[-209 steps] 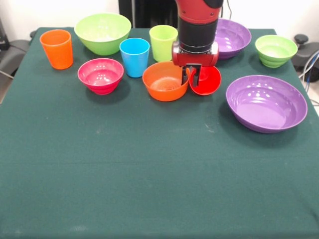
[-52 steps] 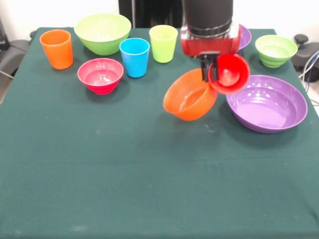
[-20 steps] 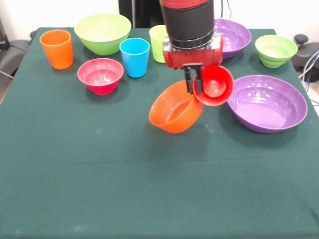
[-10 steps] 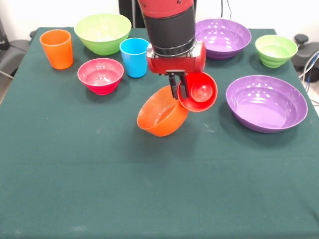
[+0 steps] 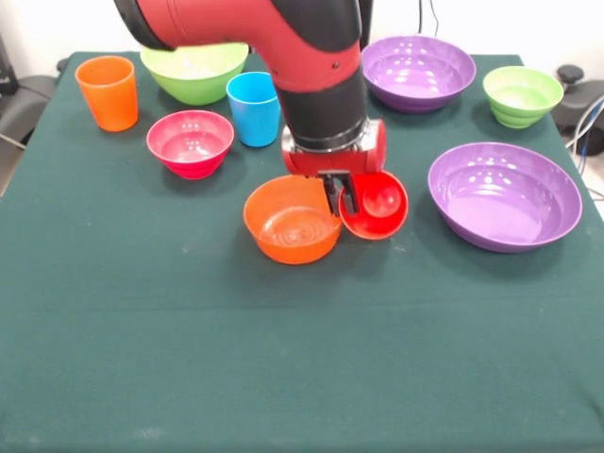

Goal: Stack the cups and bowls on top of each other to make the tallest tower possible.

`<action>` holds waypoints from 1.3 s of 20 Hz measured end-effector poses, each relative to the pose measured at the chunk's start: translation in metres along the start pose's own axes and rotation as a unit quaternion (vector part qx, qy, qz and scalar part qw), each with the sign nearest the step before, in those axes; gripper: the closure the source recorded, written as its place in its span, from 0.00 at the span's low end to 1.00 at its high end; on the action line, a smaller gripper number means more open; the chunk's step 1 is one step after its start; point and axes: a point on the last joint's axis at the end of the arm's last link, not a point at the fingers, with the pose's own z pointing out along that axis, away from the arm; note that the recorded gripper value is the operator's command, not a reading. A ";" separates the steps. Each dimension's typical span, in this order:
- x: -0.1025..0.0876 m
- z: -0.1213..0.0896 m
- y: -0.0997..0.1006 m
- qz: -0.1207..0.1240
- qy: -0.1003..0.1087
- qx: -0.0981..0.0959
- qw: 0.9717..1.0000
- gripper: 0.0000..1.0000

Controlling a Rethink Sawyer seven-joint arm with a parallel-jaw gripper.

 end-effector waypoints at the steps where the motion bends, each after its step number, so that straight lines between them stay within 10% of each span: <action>1: 0.001 0.005 -0.001 0.000 -0.001 -0.002 1.000 1.00; 11: -0.002 0.014 0.013 -0.008 -0.012 -0.016 1.000 1.00; 12: -0.002 0.014 0.013 -0.009 -0.012 -0.016 1.000 0.00; 26: -0.003 0.013 0.013 -0.009 -0.015 -0.016 1.000 0.00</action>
